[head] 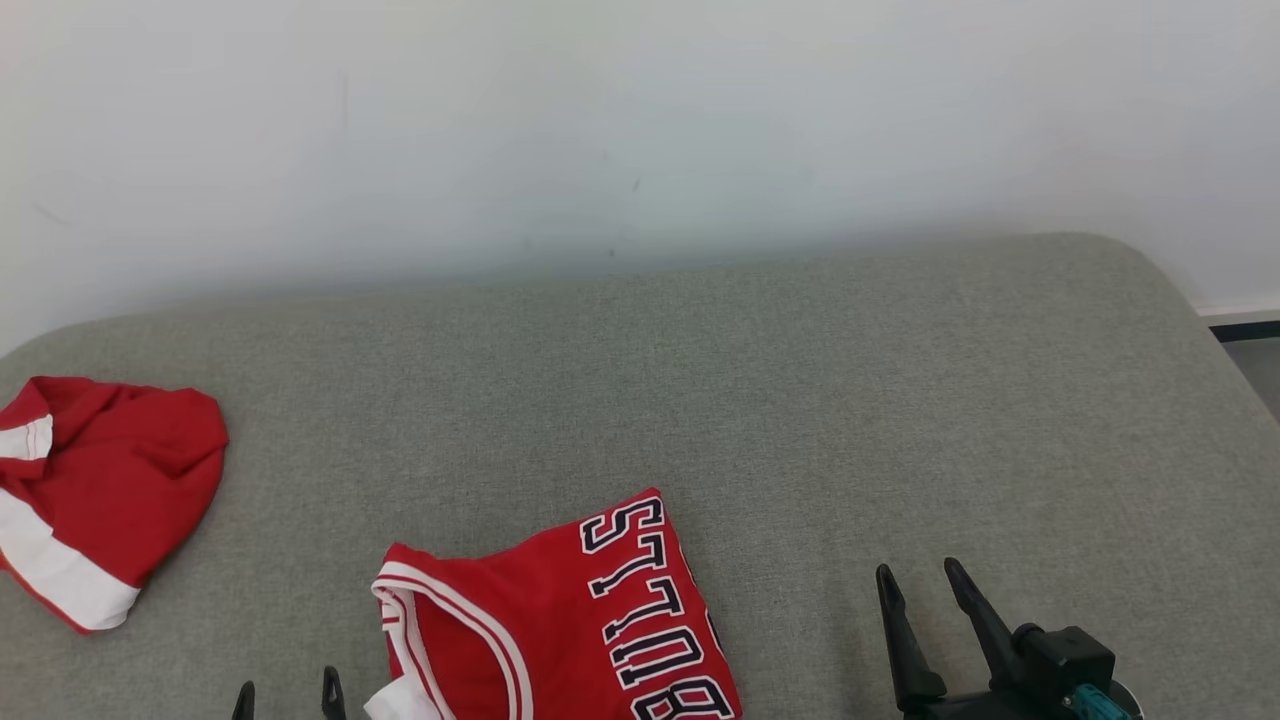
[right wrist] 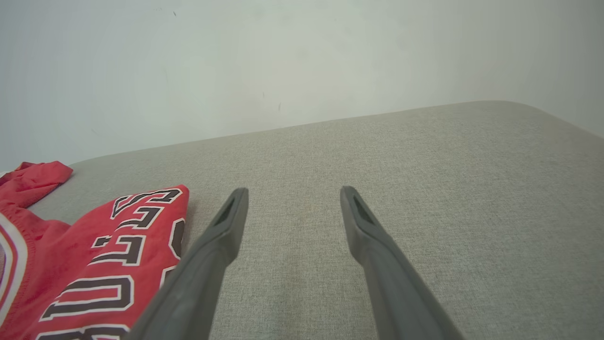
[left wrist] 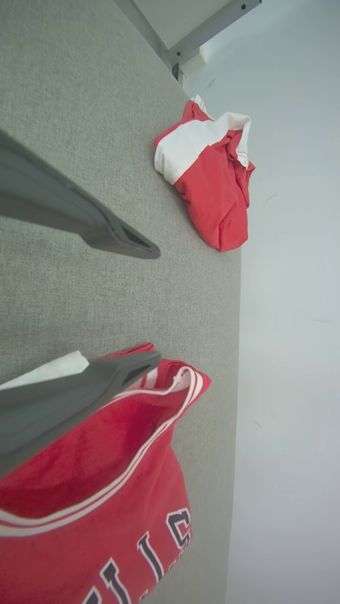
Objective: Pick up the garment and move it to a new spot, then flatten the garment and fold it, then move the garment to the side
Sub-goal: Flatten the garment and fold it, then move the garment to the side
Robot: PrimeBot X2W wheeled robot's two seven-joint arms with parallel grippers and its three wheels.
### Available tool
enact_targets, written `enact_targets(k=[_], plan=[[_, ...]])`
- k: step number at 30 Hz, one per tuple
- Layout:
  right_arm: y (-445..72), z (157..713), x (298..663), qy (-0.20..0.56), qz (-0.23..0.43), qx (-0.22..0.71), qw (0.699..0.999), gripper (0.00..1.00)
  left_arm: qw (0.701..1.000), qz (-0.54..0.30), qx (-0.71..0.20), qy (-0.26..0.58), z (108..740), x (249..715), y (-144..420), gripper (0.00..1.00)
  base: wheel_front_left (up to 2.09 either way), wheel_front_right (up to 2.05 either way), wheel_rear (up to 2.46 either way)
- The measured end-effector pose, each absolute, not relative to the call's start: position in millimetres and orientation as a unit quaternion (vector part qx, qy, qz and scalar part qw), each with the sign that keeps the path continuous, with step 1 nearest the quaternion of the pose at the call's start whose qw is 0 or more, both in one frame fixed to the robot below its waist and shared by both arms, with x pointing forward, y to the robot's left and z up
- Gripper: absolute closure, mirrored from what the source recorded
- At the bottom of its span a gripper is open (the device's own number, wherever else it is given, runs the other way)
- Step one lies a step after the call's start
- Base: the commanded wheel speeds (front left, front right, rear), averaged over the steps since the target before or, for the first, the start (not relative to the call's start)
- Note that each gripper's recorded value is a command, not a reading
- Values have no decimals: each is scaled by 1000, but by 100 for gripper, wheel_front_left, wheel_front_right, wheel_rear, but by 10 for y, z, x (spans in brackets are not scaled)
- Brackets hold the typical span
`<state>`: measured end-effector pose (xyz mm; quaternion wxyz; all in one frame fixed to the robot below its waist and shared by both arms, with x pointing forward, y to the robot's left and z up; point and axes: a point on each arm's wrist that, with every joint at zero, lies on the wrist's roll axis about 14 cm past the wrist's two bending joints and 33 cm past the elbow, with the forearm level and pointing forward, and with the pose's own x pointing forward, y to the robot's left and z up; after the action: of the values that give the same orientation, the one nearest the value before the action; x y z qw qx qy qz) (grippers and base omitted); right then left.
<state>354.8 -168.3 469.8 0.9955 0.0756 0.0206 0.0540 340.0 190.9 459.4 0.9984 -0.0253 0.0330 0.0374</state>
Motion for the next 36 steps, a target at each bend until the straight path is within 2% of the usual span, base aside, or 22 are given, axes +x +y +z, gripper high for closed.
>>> enact_targets(k=[13, 19, 28, 36], plan=[[-1601, 4658, 3463, 27, 59, 92, 994, 0, 999, 21, -27, 30, 4613, 3350, 1813, 0, 0, 0, 0], [-1290, 4538, 3514, 54, 108, 102, 987, 0, 998, 18, -40, 37, 4576, 3315, 1748, 0, 0, 0, 0], [-743, 4510, 3832, 85, 201, 85, 972, 0, 997, 29, -45, 49, 4501, 3262, 1769, 0, 0, 0, 0], [-527, 4204, 4006, 177, 235, 52, 954, 0, 995, 57, -50, 61, 4426, 3189, 1919, 0, 0, 0, 0]])
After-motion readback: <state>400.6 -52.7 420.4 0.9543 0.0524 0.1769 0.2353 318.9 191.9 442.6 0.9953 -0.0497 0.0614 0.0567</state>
